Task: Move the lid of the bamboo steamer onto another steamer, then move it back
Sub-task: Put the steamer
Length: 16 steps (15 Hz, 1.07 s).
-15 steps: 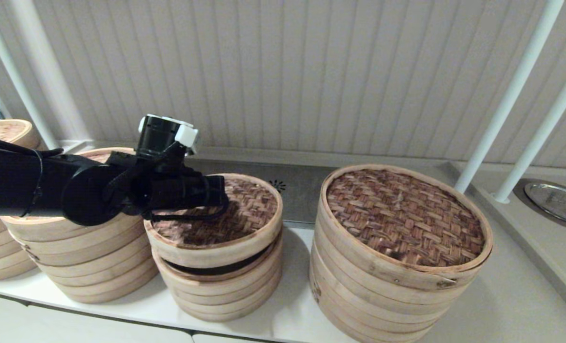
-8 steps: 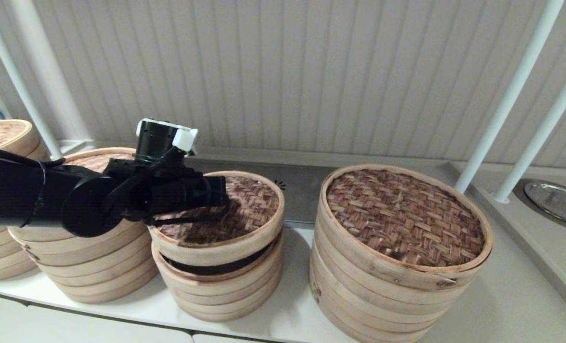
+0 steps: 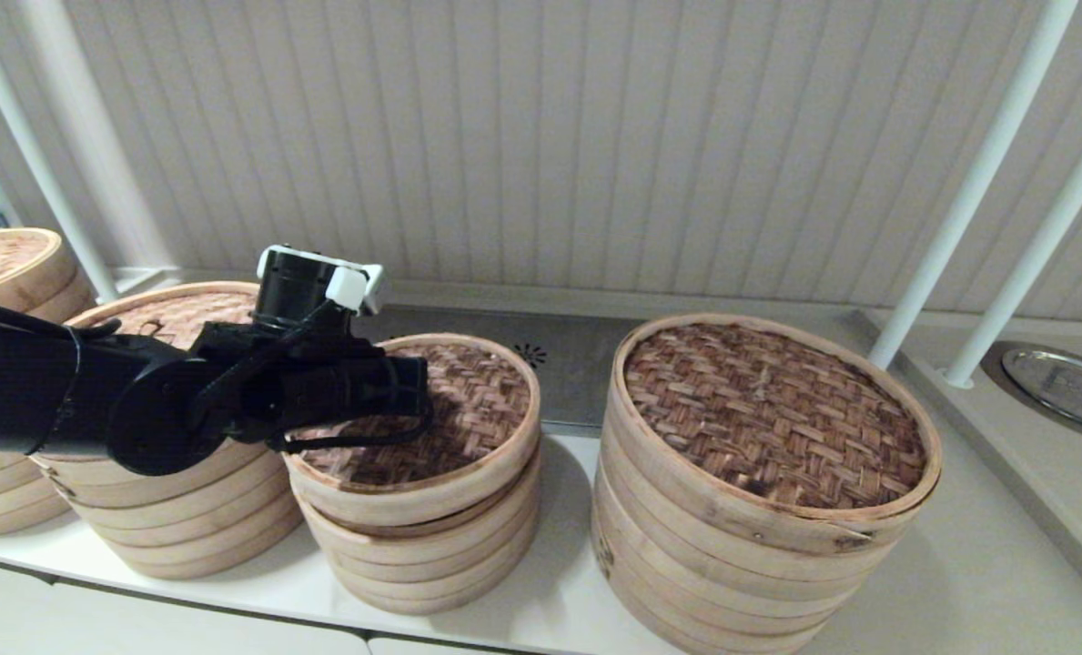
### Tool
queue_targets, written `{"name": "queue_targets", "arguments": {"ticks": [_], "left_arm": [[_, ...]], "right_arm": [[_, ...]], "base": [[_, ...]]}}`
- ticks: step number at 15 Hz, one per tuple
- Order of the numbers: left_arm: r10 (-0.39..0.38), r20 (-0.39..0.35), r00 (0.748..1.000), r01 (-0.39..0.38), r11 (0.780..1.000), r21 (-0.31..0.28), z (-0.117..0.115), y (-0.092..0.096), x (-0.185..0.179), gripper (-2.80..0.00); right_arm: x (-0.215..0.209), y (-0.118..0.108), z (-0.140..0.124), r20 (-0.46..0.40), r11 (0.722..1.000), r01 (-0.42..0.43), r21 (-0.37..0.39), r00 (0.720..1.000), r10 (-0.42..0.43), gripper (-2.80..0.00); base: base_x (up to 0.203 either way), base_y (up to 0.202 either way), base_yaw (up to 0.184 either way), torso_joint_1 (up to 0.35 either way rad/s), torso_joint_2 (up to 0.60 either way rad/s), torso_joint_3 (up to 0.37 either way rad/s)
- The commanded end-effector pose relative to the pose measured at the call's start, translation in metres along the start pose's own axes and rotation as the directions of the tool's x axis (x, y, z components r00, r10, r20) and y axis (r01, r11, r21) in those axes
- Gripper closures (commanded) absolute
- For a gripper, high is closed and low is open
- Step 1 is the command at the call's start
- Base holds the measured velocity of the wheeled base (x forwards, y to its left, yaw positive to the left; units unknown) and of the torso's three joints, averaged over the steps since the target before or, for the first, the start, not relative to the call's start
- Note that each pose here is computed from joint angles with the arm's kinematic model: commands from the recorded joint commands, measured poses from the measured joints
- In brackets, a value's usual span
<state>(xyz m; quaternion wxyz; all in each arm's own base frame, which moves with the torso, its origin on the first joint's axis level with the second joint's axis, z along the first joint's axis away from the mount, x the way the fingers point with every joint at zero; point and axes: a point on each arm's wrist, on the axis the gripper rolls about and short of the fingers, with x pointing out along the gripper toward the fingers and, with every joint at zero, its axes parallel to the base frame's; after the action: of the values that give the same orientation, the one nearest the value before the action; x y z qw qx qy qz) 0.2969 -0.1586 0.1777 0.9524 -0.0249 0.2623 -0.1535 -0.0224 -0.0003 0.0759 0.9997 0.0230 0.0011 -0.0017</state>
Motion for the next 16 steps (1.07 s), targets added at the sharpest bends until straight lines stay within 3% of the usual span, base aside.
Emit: {"name": "queue_targets", "arguments": {"ticks": [1, 9, 16], "left_arm": [[-0.001, 0.003, 1.0, 0.001, 1.0, -0.001, -0.0007, -0.0002, -0.0007, 0.0], [-0.002, 0.031, 1.0, 0.0, 0.999, 0.042, -0.0064, -0.0063, -0.0011, 0.0], [-0.007, 0.052, 0.999, 0.005, 0.999, 0.046, -0.0052, -0.0071, -0.0072, 0.0]], "right_arm": [[0.0002, 0.0, -0.0008, -0.002, 1.0, 0.0, 0.0, 1.0, 0.0, 0.0], [0.0002, 0.0, -0.0008, -0.002, 1.0, 0.0, 0.0, 1.0, 0.0, 0.0], [0.0002, 0.0, -0.0008, -0.002, 1.0, 0.0, 0.0, 1.0, 0.0, 0.0]], "base": [[0.0, 0.0, 0.0, 0.0, 0.0, 0.0], [0.0, 0.0, 0.0, 0.0, 0.0, 0.0], [0.0, 0.0, 0.0, 0.0, 0.0, 0.0]]}}
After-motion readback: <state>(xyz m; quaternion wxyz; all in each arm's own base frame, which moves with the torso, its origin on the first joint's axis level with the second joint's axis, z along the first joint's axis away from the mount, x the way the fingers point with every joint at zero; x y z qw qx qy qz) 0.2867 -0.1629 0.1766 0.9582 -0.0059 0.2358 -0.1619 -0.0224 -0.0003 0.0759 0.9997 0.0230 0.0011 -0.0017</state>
